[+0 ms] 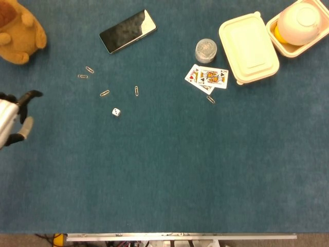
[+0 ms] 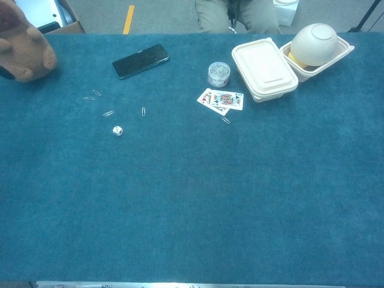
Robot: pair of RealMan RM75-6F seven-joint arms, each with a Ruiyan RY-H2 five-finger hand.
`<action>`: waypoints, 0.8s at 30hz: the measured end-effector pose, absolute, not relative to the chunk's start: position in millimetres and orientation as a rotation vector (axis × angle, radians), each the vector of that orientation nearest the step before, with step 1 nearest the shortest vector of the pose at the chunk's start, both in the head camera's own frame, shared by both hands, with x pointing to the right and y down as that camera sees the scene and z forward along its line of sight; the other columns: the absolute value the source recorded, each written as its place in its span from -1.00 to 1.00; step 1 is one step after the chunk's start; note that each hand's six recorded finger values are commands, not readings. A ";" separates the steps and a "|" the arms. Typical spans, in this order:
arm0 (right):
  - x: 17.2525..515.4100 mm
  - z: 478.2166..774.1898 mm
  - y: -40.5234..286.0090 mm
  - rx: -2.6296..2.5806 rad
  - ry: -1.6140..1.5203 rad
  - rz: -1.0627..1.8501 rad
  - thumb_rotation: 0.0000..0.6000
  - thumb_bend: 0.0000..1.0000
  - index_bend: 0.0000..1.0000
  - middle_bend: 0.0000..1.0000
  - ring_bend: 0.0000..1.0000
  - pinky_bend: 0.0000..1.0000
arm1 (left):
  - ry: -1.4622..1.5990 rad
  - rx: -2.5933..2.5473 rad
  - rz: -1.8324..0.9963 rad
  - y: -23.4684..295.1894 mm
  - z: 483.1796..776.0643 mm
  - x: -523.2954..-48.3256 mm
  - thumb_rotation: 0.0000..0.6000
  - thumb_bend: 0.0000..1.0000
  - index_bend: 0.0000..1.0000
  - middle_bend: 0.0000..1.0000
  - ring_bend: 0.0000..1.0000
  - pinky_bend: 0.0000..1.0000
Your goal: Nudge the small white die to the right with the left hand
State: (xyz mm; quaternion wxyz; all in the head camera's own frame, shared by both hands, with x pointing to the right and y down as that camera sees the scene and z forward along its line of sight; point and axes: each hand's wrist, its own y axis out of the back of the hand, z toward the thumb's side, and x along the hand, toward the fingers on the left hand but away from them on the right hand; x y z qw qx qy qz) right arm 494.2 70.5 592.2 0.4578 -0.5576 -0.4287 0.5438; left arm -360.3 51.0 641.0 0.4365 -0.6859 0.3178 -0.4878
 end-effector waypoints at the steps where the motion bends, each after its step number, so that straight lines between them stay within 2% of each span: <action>1: 494.0 592.6 69.7 -1.376 -1.053 1.341 1.00 -0.99 -0.69 -0.70 -0.96 -0.64 | 0.759 -1.720 -1.212 48.2 644.7 -355.4 1.00 -0.02 -0.53 0.71 0.38 0.31; 4: 494.3 592.5 68.4 -1.373 -1.055 1.341 1.00 -0.99 -0.69 -0.70 -0.96 -0.64 | 0.681 -1.753 -1.216 42.4 655.8 -344.3 1.00 -0.02 -0.52 0.97 0.67 0.63; 11: 496.4 595.5 65.9 -1.367 -1.046 1.364 1.00 -0.99 -0.69 -0.70 -0.96 -0.64 | 0.508 -1.822 -1.243 32.0 688.3 -318.4 1.00 -0.02 -0.55 1.00 0.96 0.95; 24: 500.2 601.5 61.4 -1.360 -1.040 1.389 1.00 -0.99 -0.69 -0.70 -0.96 -0.64 | 0.360 -1.905 -1.310 24.9 736.2 -286.3 1.00 -0.02 -0.60 1.00 1.00 1.00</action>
